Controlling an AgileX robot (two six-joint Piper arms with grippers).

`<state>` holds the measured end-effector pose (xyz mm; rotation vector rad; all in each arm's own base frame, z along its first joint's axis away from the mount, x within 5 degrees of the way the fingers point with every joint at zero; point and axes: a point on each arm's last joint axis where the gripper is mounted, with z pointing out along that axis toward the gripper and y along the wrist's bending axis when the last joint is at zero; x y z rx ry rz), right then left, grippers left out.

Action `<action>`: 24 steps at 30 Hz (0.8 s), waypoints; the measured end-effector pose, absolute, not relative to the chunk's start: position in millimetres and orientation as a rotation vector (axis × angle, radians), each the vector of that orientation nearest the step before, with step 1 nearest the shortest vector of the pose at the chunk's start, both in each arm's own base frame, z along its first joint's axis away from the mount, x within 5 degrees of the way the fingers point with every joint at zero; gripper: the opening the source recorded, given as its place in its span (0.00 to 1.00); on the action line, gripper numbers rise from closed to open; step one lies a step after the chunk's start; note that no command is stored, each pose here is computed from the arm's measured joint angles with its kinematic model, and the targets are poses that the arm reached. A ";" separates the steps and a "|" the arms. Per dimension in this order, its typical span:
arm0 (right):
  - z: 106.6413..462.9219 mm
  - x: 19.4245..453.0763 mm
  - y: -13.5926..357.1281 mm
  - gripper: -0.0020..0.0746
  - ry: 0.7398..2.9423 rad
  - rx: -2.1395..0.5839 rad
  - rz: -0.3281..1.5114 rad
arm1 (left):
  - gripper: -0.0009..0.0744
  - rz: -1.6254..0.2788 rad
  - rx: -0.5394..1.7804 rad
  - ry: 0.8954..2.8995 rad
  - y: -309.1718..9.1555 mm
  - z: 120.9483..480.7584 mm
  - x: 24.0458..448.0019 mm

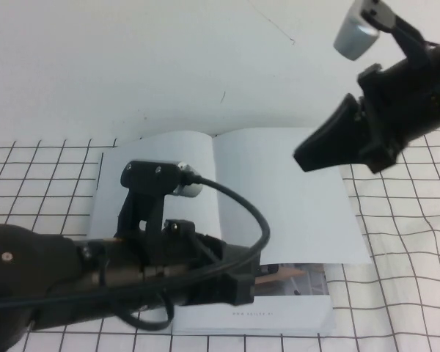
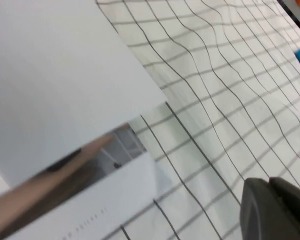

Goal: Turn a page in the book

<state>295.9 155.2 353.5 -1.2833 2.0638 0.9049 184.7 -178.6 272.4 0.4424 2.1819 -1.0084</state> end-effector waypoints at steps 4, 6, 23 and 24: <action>371.7 269.5 134.3 0.02 2.190 -1.330 0.697 | 0.01 -0.992 0.532 2.275 -166.6 279.2 169.9; 377.2 261.6 121.5 0.02 2.275 -1.301 0.540 | 0.01 -0.927 0.554 2.312 -155.1 281.6 166.9; 430.9 154.2 49.0 0.02 2.162 -0.874 -0.047 | 0.01 -0.681 0.302 1.847 -77.8 304.7 115.5; 425.5 147.4 44.2 0.02 2.149 -0.836 -0.076 | 0.01 -0.669 0.308 1.844 -74.7 297.6 110.7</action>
